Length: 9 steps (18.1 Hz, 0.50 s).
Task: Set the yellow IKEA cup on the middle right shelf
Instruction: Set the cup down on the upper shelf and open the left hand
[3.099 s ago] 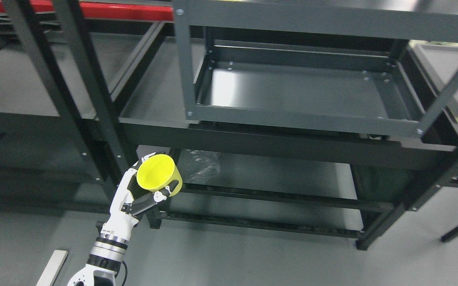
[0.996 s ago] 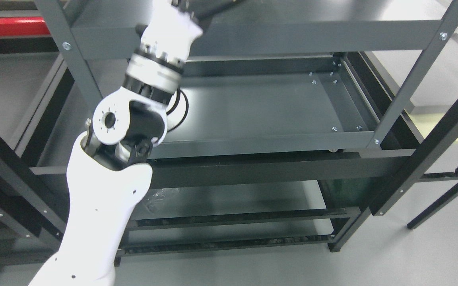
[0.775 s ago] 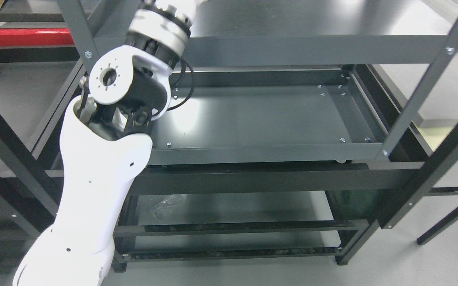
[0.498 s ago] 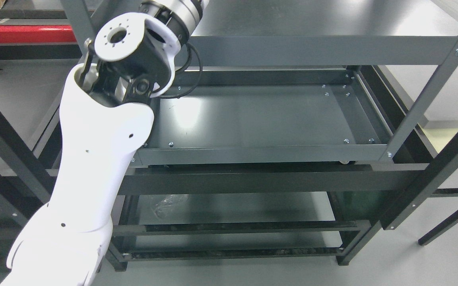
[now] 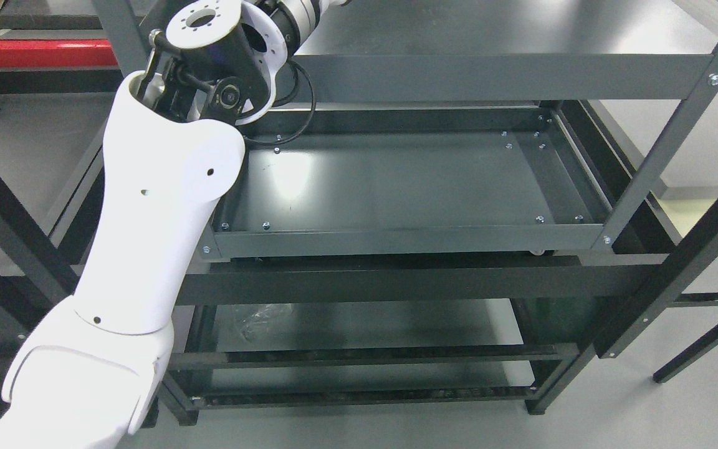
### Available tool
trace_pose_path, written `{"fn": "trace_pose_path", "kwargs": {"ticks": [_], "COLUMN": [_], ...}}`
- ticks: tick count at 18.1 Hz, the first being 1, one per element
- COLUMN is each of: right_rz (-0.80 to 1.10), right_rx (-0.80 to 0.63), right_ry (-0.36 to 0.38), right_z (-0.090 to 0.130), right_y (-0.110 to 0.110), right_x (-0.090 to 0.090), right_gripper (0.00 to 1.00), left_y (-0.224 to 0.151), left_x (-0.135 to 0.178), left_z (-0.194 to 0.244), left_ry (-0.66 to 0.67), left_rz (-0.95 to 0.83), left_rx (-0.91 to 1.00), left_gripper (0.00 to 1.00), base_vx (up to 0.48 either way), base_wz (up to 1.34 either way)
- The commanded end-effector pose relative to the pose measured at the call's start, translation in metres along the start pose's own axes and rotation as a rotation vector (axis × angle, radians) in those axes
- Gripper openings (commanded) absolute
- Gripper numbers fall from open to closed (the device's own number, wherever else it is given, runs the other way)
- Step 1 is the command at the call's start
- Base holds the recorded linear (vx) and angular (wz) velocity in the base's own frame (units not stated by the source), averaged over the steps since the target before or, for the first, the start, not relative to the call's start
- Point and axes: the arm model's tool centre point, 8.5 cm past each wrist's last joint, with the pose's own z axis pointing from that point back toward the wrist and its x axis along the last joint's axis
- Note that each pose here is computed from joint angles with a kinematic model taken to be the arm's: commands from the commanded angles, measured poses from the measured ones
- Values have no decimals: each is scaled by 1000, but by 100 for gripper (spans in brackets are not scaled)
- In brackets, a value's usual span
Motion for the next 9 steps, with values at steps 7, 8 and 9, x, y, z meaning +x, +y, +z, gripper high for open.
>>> {"fn": "trace_pose_path", "kwargs": {"ticks": [7, 8, 9], "right_rz": [-4, -4, -4], "right_rx": [-15, -15, -15], "right_ry": [14, 14, 14], "right_z": [-1, -1, -1], "right_y": [-10, -10, -10], "right_x": [-9, -9, -9], "right_gripper": [99, 99, 99], "left_y": [41, 41, 42], "left_x": [-55, -54, -53], "left_z": [-17, -17, -17], "left_ry": [219, 217, 212], "left_rz": [-18, -29, -41], "left_rx": [83, 83, 89], "left_gripper": [88, 94, 98], "base_vx": [0, 0, 0], "base_wz": [0, 0, 0]}}
